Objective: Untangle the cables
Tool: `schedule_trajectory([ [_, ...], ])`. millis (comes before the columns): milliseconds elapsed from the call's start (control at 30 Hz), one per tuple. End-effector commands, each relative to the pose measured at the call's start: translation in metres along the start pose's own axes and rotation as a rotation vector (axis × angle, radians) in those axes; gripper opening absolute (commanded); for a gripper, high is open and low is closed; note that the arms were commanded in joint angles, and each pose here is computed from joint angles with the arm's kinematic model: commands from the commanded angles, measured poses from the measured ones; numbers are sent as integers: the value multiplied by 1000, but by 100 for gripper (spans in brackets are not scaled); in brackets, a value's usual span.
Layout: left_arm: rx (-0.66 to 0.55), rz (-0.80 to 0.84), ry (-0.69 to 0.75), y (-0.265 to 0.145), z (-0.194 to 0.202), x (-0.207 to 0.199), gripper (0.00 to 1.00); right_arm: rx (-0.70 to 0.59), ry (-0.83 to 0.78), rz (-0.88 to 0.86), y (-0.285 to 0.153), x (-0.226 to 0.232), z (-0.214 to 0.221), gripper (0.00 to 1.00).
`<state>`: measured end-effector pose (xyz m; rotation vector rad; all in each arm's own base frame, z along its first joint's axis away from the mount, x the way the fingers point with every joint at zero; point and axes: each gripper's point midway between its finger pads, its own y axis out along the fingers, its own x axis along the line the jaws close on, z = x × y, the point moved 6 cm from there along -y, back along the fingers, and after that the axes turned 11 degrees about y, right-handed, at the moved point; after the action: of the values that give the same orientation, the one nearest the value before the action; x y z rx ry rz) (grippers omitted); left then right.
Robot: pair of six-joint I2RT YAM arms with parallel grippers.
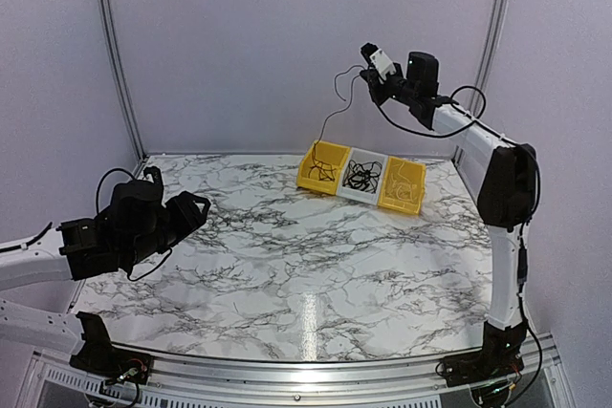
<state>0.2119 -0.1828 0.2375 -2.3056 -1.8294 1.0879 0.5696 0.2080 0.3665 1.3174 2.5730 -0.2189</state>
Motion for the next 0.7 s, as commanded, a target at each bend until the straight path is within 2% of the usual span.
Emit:
schedule_trajectory([
  [0,-25,30,-13,-3,-9,-8,65,43,-51,32,-1,-16,15,0],
  [433,3,27,-28,-8,-8,-5,64,174,-126,-38,42,30,98,0],
  [667,2,12,-58,-14,-7,2,64,204,-135,-61,52,44,122,0],
])
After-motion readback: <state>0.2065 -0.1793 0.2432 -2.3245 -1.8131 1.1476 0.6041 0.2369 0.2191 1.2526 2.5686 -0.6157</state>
